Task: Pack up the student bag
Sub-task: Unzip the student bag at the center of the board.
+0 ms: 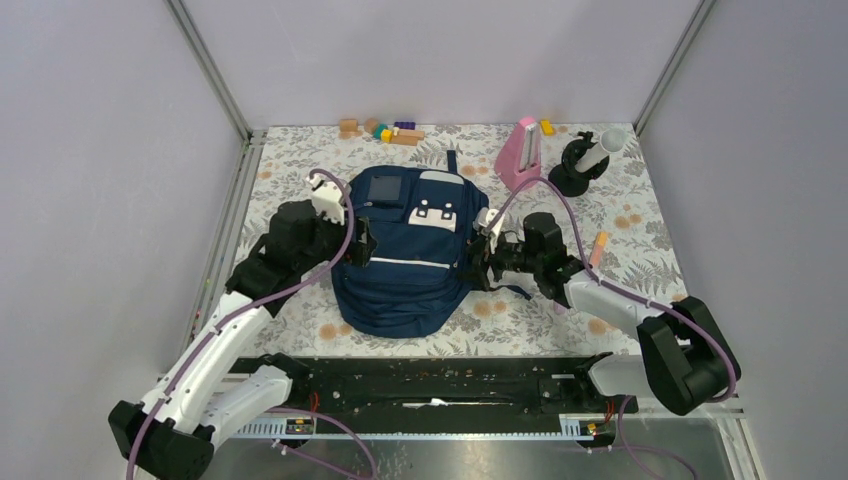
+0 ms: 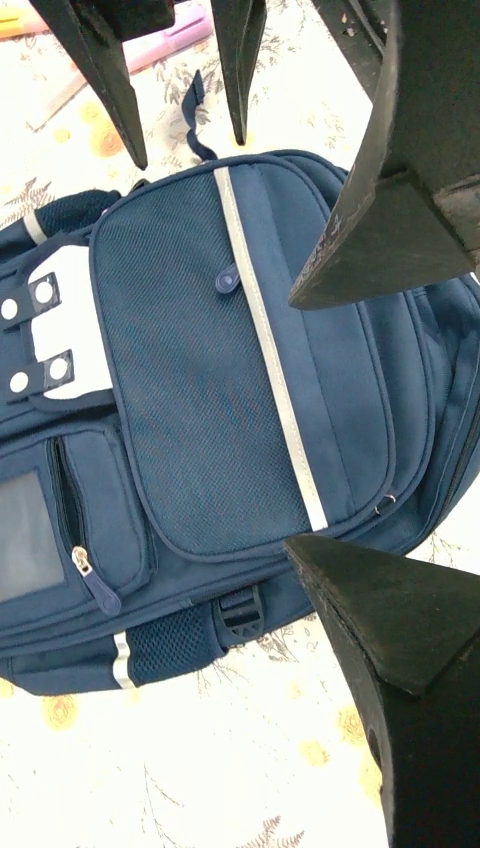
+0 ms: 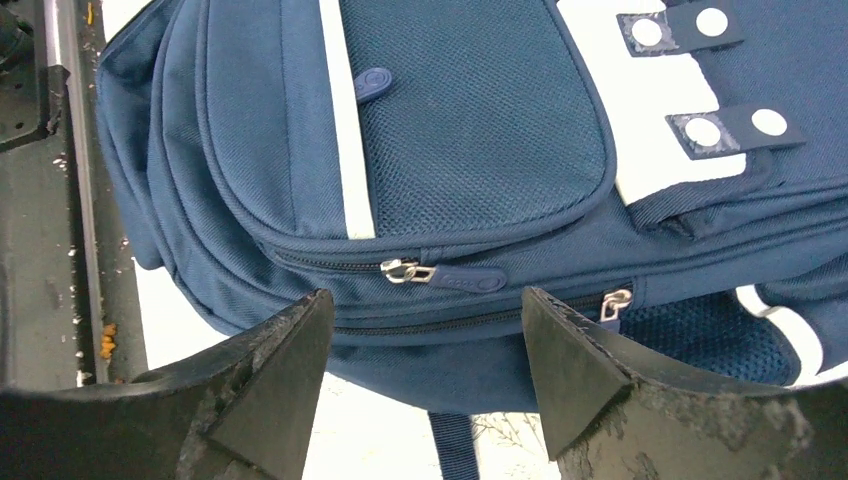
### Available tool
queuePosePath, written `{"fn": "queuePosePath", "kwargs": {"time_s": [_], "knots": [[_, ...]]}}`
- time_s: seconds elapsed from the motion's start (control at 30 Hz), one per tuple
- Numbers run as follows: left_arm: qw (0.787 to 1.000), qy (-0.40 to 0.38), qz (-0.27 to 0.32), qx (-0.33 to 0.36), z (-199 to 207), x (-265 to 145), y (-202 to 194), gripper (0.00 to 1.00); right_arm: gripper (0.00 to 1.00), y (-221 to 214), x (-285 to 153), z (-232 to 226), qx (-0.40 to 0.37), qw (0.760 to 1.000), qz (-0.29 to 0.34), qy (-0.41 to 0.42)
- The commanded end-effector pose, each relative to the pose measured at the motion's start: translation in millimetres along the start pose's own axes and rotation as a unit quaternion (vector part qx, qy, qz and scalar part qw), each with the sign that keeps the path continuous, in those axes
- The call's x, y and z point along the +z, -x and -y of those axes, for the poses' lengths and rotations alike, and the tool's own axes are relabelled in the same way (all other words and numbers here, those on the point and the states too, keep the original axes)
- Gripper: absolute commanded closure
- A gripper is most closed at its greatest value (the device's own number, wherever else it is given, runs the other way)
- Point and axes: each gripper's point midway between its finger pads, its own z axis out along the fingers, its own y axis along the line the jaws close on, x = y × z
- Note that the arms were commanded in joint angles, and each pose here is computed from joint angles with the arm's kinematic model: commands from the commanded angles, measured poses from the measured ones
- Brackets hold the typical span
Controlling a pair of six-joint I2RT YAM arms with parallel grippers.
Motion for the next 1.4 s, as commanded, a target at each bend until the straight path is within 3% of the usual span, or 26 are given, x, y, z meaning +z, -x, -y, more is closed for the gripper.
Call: {"fn": "queuePosePath", "kwargs": {"time_s": [0.0,0.77,0.9,1.37], "knots": [[0.999,-0.006,0.027,-0.018,-2,-4,15,0.13,0.24,18,7,8,-0.049,0.999,0.010,0.012],[0.999,0.006,0.036,-0.030,-12,-8,15,0.13,0.21,21,23,13,-0.103,0.994,0.013,0.019],[0.999,0.006,0.033,-0.032,-13,-7,15,0.13,0.25,14,28,7,-0.101,0.994,0.001,0.031],[0.999,0.008,0.028,-0.037,-14,-6,12,0.13,0.93,-3,25,-9,-0.088,0.995,-0.049,0.020]]}}
